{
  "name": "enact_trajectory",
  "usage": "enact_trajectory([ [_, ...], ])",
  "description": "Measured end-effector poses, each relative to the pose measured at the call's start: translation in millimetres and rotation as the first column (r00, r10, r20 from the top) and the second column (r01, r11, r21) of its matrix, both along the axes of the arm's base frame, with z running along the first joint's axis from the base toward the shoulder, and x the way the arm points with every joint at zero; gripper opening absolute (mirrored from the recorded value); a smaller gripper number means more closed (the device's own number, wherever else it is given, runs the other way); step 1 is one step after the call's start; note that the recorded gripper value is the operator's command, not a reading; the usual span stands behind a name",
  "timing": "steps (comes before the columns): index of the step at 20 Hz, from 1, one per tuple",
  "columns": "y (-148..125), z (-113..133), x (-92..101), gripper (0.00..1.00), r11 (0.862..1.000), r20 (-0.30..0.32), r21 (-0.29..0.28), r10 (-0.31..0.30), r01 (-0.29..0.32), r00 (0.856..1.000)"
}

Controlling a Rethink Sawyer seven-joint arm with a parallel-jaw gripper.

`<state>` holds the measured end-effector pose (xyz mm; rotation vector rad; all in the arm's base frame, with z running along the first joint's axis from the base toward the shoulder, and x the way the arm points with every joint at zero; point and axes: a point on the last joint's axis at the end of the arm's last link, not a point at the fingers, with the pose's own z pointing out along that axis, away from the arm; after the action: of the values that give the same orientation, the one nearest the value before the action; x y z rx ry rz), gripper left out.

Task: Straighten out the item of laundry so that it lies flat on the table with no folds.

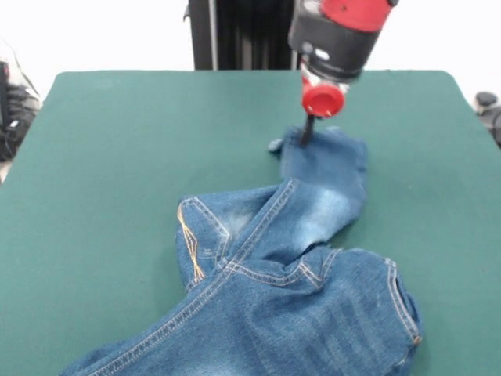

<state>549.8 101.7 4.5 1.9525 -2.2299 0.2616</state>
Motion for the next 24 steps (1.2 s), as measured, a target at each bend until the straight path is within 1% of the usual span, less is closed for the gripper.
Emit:
enact_trajectory([
  [1,-12,15,-3.3,0.00,0.999,-0.015,-0.050,0.008,-0.009,1.000],
  [2,-20,23,-4.3,0.00,0.997,-0.021,-0.076,0.011,-0.013,1.000],
  [4,-30,34,-5.5,0.00,0.994,-0.027,-0.107,0.014,-0.017,1.000],
  [5,-47,49,-5.4,0.00,0.989,-0.029,-0.148,0.015,-0.019,0.999],
  [8,-77,72,-0.6,0.00,0.979,-0.015,-0.202,0.011,-0.013,1.000],
  [11,-98,85,7.0,0.00,0.974,0.008,-0.227,0.004,-0.002,1.000],
  [13,-121,95,17.3,0.00,0.969,0.034,-0.247,-0.008,0.016,0.999],
  [17,-150,102,30.4,0.00,0.962,0.057,-0.270,-0.015,0.030,0.998],
  [18,-161,104,35.6,0.00,0.960,0.066,-0.278,-0.019,0.037,0.998],
  [20,-167,105,38.6,0.00,0.958,0.071,-0.282,-0.020,0.040,0.997],
  [21,-174,107,42.9,0.00,0.956,0.078,-0.291,-0.015,0.037,0.997],
  [24,-181,111,51.1,0.00,0.953,0.091,-0.303,-0.004,0.031,0.996],
])
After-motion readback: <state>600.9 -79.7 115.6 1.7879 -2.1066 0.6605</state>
